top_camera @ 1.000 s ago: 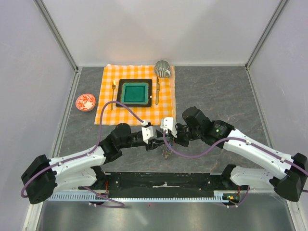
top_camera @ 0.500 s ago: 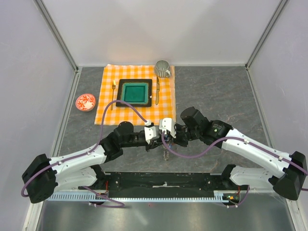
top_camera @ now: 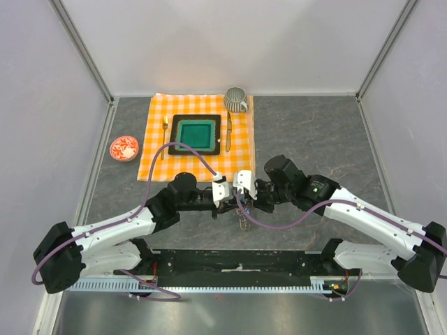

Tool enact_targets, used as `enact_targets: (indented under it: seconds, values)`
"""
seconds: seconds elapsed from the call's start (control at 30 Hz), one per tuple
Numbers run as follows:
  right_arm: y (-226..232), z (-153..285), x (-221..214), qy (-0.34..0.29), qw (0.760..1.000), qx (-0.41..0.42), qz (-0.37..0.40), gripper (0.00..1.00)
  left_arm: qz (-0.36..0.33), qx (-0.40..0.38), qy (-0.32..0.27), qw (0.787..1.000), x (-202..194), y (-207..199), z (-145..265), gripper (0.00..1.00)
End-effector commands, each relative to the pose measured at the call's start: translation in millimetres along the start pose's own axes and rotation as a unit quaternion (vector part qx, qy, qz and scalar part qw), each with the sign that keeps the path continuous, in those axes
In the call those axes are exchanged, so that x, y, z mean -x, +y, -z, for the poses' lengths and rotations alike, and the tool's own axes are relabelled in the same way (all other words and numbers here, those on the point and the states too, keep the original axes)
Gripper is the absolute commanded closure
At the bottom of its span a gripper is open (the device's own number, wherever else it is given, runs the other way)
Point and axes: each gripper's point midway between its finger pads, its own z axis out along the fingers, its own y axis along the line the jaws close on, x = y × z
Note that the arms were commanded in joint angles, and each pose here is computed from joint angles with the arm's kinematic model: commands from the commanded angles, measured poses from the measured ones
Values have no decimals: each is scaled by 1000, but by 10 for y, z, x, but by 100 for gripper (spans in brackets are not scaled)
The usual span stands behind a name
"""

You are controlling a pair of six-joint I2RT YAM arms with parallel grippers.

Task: Put the keys on the keyring

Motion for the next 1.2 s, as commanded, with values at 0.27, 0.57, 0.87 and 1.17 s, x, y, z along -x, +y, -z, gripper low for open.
enact_targets:
  seconds: [0.27,0.57,0.87,1.17]
  values:
    - [-229,233,444,-162,980,-94,-72,72,1,77,-82,994,90,127,129,98]
    - [-80,273,361,-301,942,-68,-134,71,-13,112,-212,971,352,104,369,98]
    - [40,80,359,-314,939,-11,-136,70,2,109,-227,968,385,89,375,98]
    - [-10,0,289,-301,944,-20,-136,72,4,103,-230,968,408,73,368,98]
